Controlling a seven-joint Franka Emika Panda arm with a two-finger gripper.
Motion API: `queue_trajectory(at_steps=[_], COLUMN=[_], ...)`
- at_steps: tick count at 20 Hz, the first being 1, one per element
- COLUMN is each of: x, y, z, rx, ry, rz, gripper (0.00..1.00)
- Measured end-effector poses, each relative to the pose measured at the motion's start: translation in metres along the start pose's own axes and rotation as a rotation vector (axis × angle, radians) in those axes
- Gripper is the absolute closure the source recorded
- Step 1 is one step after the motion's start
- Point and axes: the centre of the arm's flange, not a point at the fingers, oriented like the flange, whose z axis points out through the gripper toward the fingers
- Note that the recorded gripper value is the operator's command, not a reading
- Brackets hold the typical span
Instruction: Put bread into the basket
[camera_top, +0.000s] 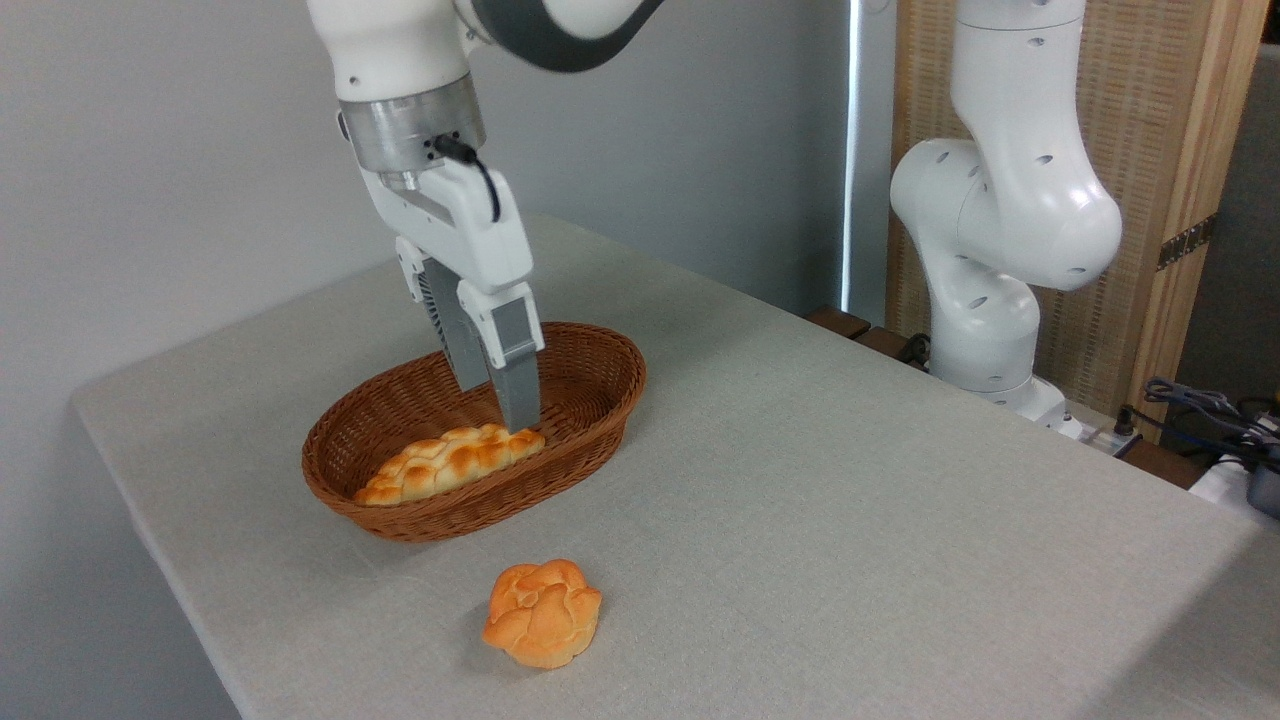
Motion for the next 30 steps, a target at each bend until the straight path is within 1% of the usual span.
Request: queue_trajectory(at_steps=[3,6,9,15,23,30], x=[-0.02,-0.033,-0.034,-0.025,-0.037,-0.033], y=[-0.024,-0.034,-0.034,-0.024,-0.032,-0.027], z=[-0.016,-0.024,-0.026,-0.026,-0.027,-0.029], rx=[-0.003,-0.004,-0.003,-0.004,-0.011,-0.009], ry=[0.031,0.038,0.04,0.038,0.029,0.032], rz=[-0.048,-0.077,-0.078,-0.055,-0.081,-0.084], gripper=[0.0,0.0,0.0,0.0,0.0,0.0])
